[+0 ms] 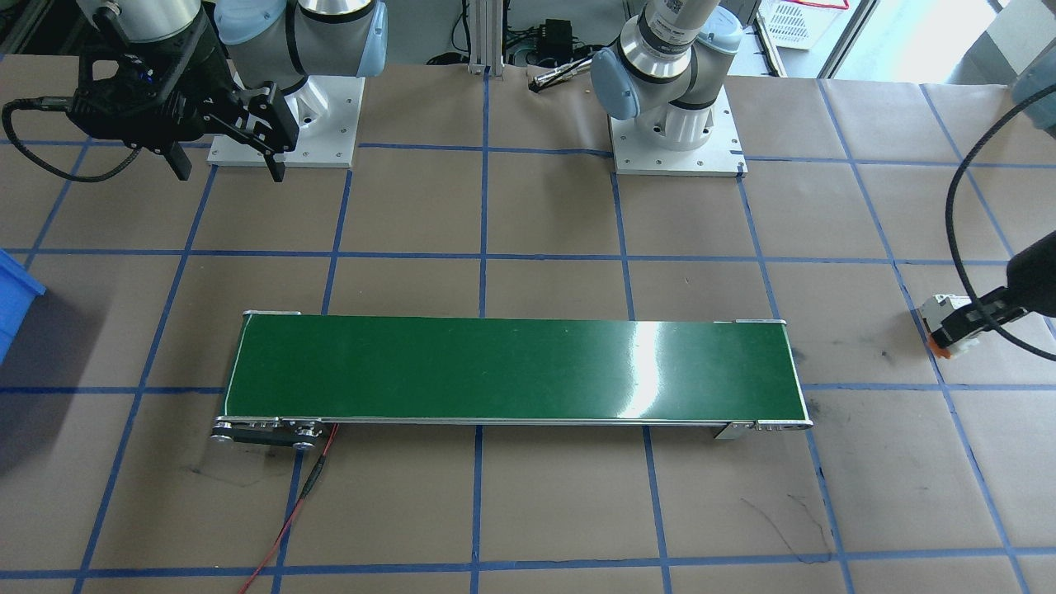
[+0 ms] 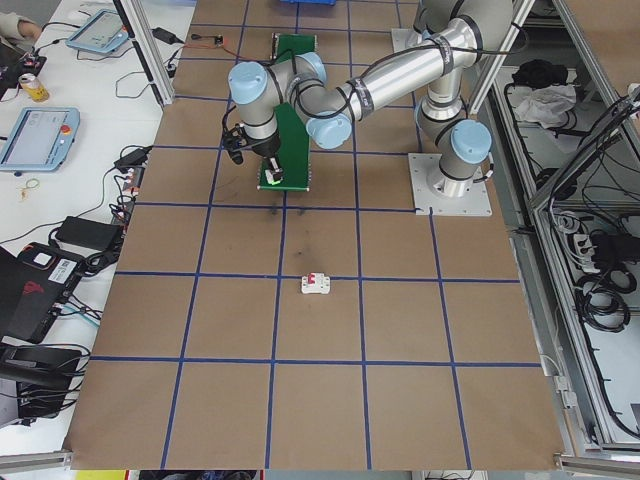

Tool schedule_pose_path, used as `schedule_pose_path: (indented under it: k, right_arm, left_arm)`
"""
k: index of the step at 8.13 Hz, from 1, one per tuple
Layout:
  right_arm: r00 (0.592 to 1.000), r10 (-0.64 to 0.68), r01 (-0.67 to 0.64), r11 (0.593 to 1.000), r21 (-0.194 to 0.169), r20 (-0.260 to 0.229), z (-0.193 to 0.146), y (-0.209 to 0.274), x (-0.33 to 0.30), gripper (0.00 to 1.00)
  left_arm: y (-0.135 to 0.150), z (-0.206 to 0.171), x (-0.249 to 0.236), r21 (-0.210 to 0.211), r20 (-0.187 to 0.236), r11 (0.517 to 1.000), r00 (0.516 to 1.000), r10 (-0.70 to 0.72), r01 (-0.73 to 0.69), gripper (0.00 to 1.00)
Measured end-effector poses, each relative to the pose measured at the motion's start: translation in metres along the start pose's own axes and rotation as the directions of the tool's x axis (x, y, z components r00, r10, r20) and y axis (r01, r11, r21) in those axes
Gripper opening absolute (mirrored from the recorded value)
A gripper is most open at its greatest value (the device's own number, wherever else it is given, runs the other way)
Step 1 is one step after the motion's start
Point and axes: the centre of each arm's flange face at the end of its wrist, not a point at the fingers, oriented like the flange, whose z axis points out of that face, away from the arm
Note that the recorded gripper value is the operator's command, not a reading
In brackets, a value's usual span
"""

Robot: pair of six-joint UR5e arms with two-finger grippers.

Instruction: Move button from left to right

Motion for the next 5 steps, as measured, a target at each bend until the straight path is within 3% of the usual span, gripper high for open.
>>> schedule_pose_path:
  k: [3, 5]
  right_arm:
    - [1.000, 0.000, 0.000, 1.000, 0.000, 0.000, 0.000, 0.000, 0.000, 1.00]
    - [1.000, 0.000, 0.000, 1.000, 0.000, 0.000, 0.000, 0.000, 0.000, 1.00]
  left_arm:
    - [0.024, 0.003, 0.059, -0.005, 0.009, 0.989, 0.989, -0.145, 0.145, 0.07]
    - [0.032, 0.006, 0.074, -0.011, 0.004, 0.935, 0.935, -0.355, 0.355, 0.07]
